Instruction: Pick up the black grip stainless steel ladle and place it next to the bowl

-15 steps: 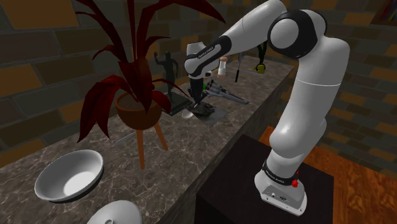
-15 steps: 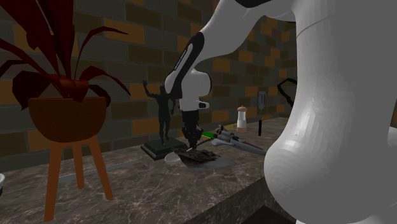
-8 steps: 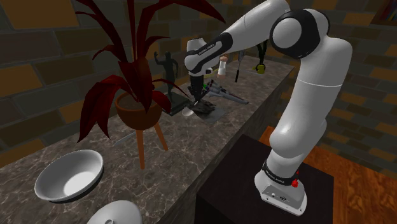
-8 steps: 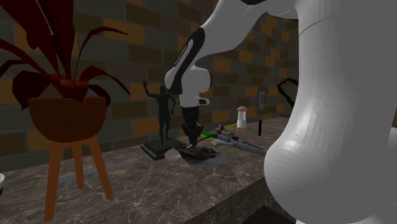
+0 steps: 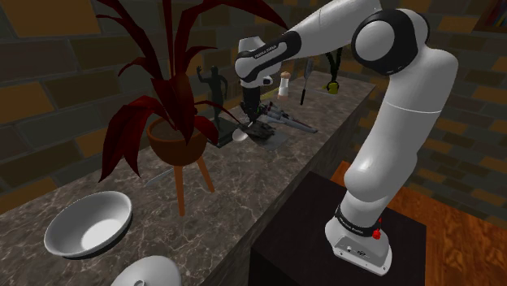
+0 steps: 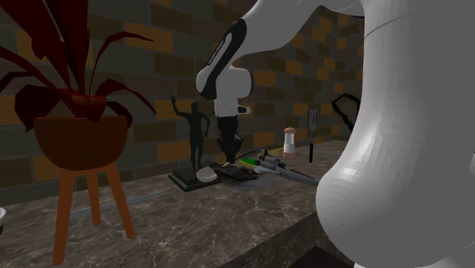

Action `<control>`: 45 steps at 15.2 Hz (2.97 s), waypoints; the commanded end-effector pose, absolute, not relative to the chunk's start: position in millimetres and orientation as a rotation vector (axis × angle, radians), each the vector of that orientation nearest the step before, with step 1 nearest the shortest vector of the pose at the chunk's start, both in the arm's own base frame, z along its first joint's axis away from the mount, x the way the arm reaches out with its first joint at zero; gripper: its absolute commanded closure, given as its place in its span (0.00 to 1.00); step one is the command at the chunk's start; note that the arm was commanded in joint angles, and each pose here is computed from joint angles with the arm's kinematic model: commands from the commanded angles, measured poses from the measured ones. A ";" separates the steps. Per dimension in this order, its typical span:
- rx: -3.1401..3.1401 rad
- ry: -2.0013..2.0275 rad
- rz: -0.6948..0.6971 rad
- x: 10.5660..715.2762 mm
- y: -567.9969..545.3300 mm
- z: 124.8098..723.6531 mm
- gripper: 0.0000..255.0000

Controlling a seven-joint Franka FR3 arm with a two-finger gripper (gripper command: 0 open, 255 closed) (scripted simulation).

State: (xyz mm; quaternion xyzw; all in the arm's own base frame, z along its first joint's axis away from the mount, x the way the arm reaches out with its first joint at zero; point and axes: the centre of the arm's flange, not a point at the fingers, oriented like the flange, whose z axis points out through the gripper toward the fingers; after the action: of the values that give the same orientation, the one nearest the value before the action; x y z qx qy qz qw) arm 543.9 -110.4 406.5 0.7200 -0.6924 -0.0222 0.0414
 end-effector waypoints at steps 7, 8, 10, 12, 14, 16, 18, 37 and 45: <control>2.204 -2.119 -0.068 543.6 -110.6 449.1 1.00; 2.204 -2.119 -0.068 543.6 -110.6 454.4 1.00; 2.204 -2.119 -0.068 543.6 -110.6 465.0 1.00; 2.204 -2.119 -0.068 543.6 -110.6 475.5 1.00; 2.204 -2.119 -0.068 543.6 -110.6 486.1 1.00; 2.204 -2.119 -0.068 543.6 -110.6 496.6 1.00; 2.204 -2.119 -0.068 547.6 -98.0 501.5 1.00; 2.204 -2.119 -0.068 624.7 140.6 501.9 1.00; 2.204 -2.119 -0.068 657.1 241.1 502.1 1.00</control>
State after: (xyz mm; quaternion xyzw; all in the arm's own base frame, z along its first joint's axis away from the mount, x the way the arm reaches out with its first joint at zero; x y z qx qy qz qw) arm 655.2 229.4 500.6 0.7205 -0.6919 -0.0225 0.0417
